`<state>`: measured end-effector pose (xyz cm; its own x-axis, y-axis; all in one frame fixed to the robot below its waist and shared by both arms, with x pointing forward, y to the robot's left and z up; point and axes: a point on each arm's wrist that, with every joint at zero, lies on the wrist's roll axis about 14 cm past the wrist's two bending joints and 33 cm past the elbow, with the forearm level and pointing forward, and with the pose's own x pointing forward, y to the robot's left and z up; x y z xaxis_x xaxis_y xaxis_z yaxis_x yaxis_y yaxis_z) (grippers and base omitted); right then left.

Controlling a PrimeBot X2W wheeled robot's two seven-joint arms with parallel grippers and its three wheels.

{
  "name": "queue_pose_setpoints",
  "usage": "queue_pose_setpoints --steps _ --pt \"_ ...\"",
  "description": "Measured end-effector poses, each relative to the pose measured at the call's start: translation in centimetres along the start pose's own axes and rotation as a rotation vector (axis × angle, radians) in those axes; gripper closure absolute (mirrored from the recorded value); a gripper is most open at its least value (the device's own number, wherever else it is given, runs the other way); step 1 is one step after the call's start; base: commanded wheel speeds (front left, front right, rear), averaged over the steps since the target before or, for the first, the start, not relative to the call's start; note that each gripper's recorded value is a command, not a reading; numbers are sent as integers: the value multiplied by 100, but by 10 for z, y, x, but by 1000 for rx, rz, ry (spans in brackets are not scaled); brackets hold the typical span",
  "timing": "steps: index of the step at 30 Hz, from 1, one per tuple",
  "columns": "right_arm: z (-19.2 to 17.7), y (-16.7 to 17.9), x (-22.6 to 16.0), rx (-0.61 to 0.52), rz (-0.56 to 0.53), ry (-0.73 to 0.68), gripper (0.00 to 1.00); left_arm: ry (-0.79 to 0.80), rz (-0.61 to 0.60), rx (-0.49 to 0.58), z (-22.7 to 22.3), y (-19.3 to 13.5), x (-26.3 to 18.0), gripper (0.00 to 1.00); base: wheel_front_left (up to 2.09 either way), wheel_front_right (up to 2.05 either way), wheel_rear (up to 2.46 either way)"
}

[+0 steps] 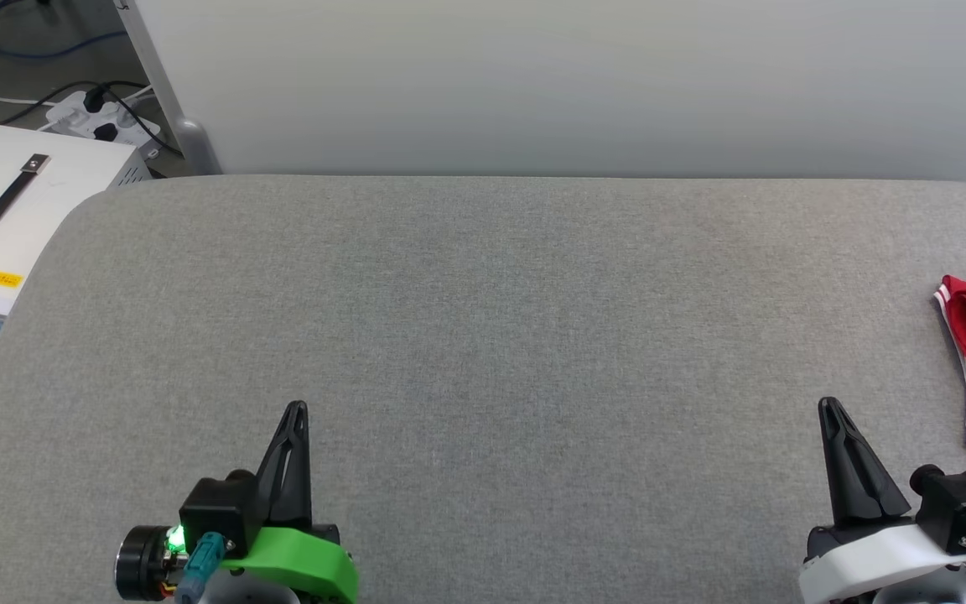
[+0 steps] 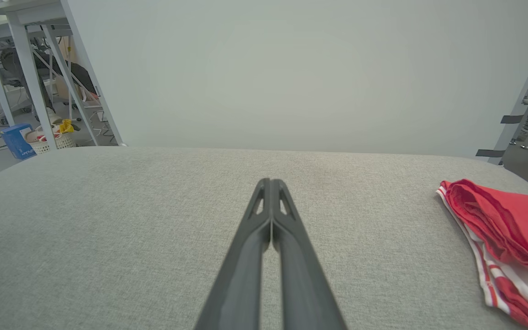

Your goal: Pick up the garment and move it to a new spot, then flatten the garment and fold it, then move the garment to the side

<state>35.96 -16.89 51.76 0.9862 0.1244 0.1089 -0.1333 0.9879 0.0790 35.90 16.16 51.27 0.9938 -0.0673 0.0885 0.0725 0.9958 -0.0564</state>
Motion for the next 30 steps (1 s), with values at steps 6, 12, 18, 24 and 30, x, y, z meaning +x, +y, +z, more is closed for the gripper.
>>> queue_pose_setpoints --steps 6,12,18,24,30 --pt "-1 0 0 -4 0 10 100 9 1 6 -1 1 0 100 0 0 0" --pt "-2 1 0 -8 0 20 100 16 6 9 0 2 1 100 0 0 0" --pt "-2 1 0 -12 0 27 100 18 6 12 0 2 1 100 0 0 0" --pt "-3 2 0 -17 0 38 100 22 6 19 1 2 2 100 0 0 0" --pt "-3 2 0 -23 1 45 100 33 6 23 1 2 2 100 0 0 0"
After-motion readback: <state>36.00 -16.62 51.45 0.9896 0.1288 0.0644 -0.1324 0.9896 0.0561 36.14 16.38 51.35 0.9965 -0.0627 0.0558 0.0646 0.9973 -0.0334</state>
